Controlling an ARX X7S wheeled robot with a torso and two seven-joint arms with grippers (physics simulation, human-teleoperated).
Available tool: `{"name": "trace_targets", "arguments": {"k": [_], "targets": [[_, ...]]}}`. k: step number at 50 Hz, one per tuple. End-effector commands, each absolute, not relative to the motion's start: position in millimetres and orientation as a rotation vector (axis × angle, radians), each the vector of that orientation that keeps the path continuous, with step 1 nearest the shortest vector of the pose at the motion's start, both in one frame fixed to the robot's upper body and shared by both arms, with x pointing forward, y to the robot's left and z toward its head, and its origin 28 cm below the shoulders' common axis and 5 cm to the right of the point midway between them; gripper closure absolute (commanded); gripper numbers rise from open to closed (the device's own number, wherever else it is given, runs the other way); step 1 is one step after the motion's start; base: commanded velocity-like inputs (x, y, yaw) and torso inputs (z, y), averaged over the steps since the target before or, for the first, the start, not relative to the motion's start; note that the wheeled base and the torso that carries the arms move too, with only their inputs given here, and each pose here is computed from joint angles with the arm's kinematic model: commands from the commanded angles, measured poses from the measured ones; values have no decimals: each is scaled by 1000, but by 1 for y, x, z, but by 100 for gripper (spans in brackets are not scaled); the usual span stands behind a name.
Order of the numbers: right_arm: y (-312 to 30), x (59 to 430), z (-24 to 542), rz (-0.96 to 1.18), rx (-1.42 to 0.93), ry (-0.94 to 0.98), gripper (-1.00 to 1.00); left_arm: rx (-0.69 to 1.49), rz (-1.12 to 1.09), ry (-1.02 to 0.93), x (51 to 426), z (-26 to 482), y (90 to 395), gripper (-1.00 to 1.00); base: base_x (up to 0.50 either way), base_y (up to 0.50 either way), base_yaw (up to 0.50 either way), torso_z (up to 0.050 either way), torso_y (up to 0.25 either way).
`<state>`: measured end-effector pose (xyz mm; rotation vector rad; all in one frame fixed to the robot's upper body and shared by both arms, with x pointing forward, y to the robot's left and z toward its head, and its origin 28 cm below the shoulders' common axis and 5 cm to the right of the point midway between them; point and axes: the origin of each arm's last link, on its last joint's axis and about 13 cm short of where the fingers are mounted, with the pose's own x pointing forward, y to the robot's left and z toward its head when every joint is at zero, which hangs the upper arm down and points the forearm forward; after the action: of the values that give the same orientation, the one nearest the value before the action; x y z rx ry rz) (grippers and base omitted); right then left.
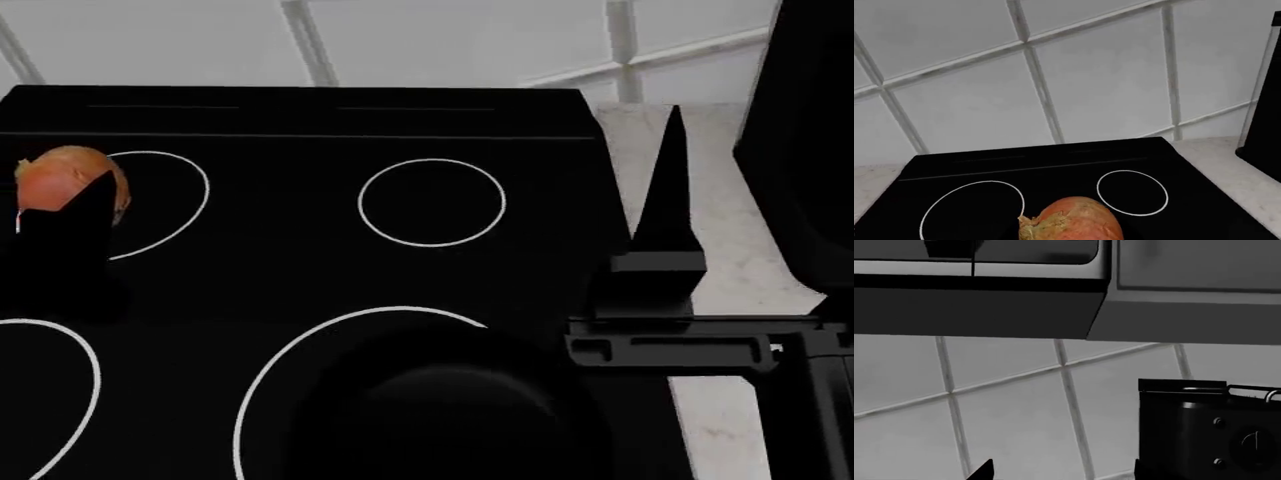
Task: Pick the onion from the plate and place it in the pan.
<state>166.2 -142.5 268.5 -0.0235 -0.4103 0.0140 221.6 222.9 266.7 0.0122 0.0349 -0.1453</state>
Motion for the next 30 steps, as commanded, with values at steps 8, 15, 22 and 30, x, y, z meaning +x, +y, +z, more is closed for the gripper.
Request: {"name": "trace_targets", "arguments": {"k": [8, 15, 22, 30], "targets": [[-143, 166, 266, 10, -15, -404, -100, -2, -145, 37, 221, 267, 222, 100, 0, -500, 0, 0, 0], [-142, 164, 264, 15, -26, -416, -100, 1, -157, 46, 219, 265, 220, 100, 0, -38, 0, 0, 0], [-141, 165, 261, 9, -21, -410, -100, 34, -254, 27, 199, 270, 212, 100, 0, 0, 0, 0, 1], [-140, 168, 260, 7, -10, -408, -100, 115, -473, -21, 159, 282, 186, 100, 0, 0, 0, 0, 0]]}}
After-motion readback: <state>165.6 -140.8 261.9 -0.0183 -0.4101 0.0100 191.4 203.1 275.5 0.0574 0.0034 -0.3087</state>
